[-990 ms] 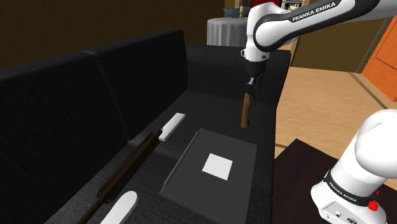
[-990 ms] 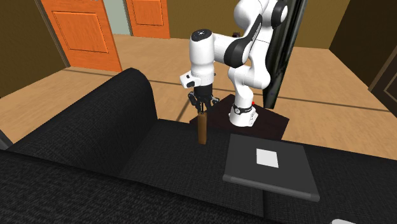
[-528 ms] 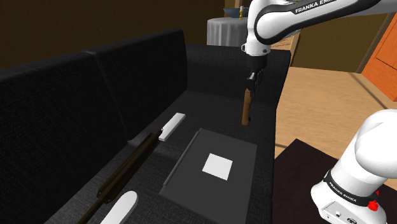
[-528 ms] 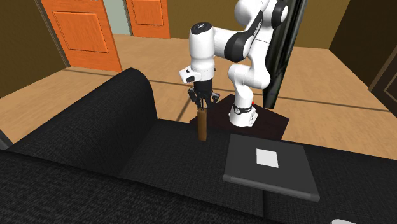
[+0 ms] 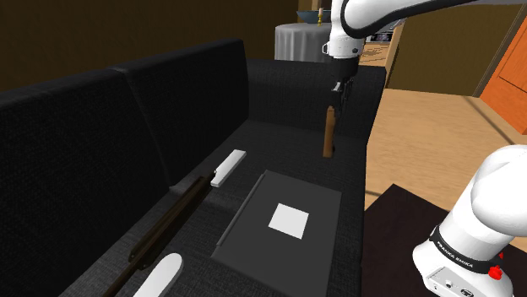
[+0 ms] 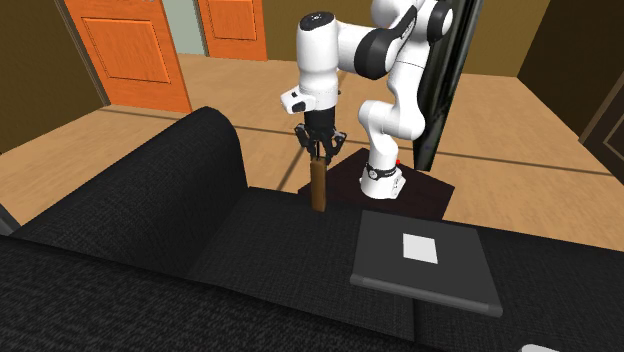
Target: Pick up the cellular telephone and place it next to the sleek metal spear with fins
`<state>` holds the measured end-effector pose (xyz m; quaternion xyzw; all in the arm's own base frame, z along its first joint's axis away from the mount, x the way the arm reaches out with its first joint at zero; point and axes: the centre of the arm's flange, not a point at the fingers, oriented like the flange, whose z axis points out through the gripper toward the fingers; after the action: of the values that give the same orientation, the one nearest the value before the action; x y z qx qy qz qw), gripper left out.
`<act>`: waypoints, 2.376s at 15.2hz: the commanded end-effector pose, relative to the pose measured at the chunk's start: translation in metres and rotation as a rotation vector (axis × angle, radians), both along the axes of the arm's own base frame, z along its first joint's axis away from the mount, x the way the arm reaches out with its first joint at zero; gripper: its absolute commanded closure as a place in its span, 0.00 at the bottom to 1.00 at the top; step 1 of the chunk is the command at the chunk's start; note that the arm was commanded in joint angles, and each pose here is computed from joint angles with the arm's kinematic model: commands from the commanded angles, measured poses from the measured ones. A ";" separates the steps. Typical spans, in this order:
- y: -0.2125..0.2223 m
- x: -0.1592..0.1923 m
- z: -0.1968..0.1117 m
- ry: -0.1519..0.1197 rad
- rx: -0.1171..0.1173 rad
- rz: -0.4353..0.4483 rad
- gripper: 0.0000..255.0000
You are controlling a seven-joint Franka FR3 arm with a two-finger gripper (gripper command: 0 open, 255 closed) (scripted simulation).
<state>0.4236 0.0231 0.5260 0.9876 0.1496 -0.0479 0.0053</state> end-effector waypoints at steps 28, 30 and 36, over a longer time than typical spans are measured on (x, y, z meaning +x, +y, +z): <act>0.000 0.000 0.154 0.000 0.000 0.000 1.00; 0.000 0.000 0.164 0.000 0.000 0.000 1.00; 0.000 0.000 0.196 0.000 0.000 0.000 1.00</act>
<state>0.4235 0.0230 0.7159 0.9876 0.1496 -0.0478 0.0054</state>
